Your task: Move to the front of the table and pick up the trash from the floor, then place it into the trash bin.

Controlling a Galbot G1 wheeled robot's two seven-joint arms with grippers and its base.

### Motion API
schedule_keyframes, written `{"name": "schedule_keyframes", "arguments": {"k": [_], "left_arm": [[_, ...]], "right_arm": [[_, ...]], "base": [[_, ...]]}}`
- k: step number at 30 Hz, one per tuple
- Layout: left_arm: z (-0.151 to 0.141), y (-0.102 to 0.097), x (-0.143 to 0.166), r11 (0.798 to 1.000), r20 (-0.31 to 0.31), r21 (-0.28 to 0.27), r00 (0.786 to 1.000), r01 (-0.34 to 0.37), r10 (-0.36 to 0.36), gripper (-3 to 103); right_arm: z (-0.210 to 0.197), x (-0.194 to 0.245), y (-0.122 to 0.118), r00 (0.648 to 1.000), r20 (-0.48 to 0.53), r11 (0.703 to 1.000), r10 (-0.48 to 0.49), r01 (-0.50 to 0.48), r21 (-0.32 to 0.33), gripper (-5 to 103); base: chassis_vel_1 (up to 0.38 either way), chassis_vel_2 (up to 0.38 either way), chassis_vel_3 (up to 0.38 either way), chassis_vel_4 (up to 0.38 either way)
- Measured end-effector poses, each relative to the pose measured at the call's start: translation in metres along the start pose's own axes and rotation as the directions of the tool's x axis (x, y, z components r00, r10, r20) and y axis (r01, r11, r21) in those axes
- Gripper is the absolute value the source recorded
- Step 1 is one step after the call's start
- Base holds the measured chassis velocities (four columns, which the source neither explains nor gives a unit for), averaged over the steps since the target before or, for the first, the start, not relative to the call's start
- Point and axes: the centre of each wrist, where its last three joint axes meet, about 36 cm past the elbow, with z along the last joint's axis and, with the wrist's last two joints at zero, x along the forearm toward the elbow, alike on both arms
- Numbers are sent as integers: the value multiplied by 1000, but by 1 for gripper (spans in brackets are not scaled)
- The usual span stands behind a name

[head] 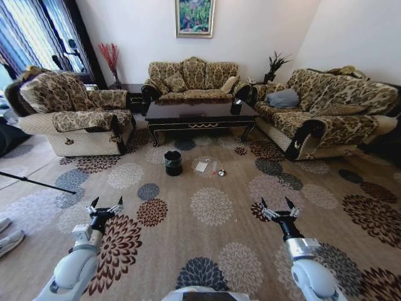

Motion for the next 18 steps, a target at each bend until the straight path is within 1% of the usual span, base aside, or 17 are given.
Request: {"name": "schedule_keyframes", "arguments": {"k": [5,18], "left_arm": [[1,-1,1,1000,3,1,1000,-14,14,100],[4,-3,4,1000,-7,2,1000,-26,26,100]], "right_arm": [[3,5,4,1000,-8,999,-20,20,27,100],[-1,19,4,1000,-3,999,-19,19,40,100]], "base": [[0,0,0,0],[0,0,0,0]]}}
